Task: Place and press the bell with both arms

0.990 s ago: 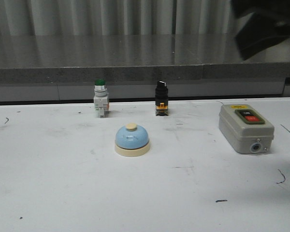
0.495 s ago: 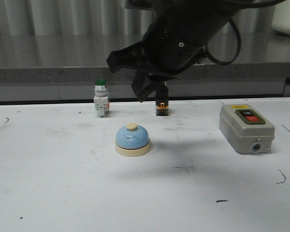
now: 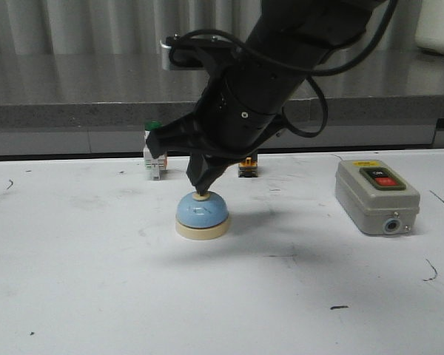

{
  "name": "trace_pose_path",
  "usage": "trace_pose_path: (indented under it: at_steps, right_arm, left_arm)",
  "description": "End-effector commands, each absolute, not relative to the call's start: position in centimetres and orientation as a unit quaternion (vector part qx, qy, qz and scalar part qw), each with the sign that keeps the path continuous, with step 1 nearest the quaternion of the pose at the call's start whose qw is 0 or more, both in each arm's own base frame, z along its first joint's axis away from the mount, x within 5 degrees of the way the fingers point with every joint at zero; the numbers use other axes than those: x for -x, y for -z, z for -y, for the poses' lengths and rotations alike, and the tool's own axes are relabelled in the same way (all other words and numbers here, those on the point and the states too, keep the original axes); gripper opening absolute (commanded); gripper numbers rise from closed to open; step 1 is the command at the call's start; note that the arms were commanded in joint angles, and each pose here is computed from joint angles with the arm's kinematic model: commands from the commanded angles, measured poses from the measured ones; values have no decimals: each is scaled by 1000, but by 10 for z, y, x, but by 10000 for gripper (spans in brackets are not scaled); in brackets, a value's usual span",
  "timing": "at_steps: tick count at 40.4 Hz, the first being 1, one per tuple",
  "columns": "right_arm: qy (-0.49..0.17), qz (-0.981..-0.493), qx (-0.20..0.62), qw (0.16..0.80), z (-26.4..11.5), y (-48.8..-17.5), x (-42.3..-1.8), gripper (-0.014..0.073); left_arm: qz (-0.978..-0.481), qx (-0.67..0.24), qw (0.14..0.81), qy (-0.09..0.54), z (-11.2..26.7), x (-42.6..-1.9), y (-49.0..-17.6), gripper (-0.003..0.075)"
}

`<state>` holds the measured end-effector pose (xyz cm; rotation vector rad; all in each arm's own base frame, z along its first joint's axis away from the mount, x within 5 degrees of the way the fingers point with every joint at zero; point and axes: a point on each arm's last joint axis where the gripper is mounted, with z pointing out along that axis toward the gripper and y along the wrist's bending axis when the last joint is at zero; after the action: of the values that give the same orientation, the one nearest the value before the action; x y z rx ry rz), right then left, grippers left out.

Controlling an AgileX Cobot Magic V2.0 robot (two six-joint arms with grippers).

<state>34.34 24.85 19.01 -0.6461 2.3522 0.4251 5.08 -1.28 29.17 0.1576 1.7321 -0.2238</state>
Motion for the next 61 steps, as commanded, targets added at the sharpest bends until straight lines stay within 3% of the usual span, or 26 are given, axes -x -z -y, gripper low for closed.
trace_pose_path:
  at_steps: [1,6,15,23,38,50,61]
  right_arm:
    - [-176,-879,240,374,-251,-217,-348,-59]
    - [-180,-876,241,377,-250,-228,-344,-59]
    - [-201,-849,228,432,-231,-292,-328,-59]
    - [-185,-844,170,474,-170,-325,-316,-59]
    - [-77,-833,37,547,-35,-319,-226,-59]
    - [-52,-779,42,623,-17,-304,-131,-59]
    - [-56,-731,42,679,-12,-288,-82,-59]
  left_arm:
    - [-730,-61,672,110,13,-51,-307,-20]
    - [-730,-61,672,110,13,-51,-307,-20]
    - [-730,-61,672,110,13,-51,-307,-20]
    - [-730,-61,672,110,13,-51,-307,-20]
    - [-730,-61,672,110,13,-51,-307,-20]
    - [-730,-61,672,110,13,-51,-307,-20]
    - [-730,-61,672,110,13,-51,-307,-20]
